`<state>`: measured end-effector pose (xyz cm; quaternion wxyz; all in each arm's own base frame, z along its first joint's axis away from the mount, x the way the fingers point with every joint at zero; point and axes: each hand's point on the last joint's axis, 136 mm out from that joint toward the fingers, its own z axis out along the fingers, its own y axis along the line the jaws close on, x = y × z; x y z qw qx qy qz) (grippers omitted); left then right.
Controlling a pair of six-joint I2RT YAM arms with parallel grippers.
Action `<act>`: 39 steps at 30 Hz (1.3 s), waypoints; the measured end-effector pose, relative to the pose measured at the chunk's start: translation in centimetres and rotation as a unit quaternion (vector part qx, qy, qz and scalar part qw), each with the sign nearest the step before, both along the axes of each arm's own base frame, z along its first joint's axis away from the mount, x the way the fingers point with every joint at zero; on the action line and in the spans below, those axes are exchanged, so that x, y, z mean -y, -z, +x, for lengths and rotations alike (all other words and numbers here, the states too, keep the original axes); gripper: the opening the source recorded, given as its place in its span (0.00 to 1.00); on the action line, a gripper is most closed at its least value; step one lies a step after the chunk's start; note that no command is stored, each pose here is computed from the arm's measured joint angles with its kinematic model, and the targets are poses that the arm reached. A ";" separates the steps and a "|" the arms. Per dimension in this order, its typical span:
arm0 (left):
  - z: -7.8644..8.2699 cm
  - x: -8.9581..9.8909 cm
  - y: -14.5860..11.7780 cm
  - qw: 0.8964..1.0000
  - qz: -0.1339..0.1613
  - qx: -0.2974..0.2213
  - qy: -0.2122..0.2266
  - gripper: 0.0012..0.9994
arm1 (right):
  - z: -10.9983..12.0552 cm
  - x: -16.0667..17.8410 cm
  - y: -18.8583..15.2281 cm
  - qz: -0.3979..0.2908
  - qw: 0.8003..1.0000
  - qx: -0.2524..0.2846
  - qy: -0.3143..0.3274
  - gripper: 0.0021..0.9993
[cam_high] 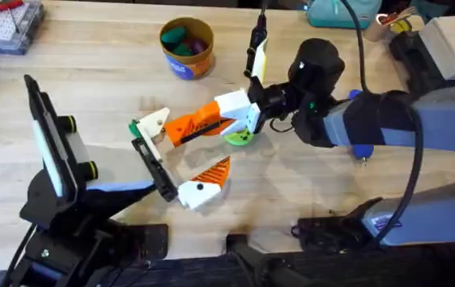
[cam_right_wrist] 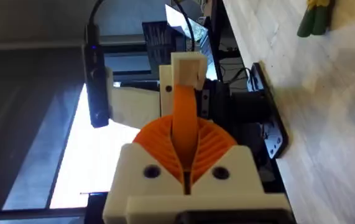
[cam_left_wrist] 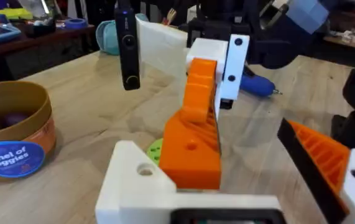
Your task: Pick up the gripper from the table and insert it into the empty holder that is missing its gripper. Then pick up a screw, insert it into the mounting hole, and use the screwdriver to tighten it. Finally, clean up the table by picking up the vegetable and placing it into the bucket.
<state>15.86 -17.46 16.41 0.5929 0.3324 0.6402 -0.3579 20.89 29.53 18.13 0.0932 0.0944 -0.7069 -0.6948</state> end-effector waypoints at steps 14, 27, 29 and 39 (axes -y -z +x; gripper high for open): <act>0.0 0.0 0.0 1.000 0.000 0.000 -0.001 0.99 | 0.1 -0.3 1.0 -0.010 1.000 -0.024 -0.004 0.02; 0.1 0.0 0.0 1.000 0.000 0.000 -0.002 0.99 | 0.1 -0.4 1.1 -0.005 1.000 -0.016 -0.008 0.02; 0.0 0.0 0.0 1.000 0.000 0.000 -0.002 0.99 | 0.1 -0.4 1.1 -0.004 1.000 -0.015 -0.008 0.02; 0.0 0.0 0.0 1.000 0.000 0.000 0.000 0.99 | 0.4 -0.6 0.4 0.002 1.000 -0.004 -0.013 0.02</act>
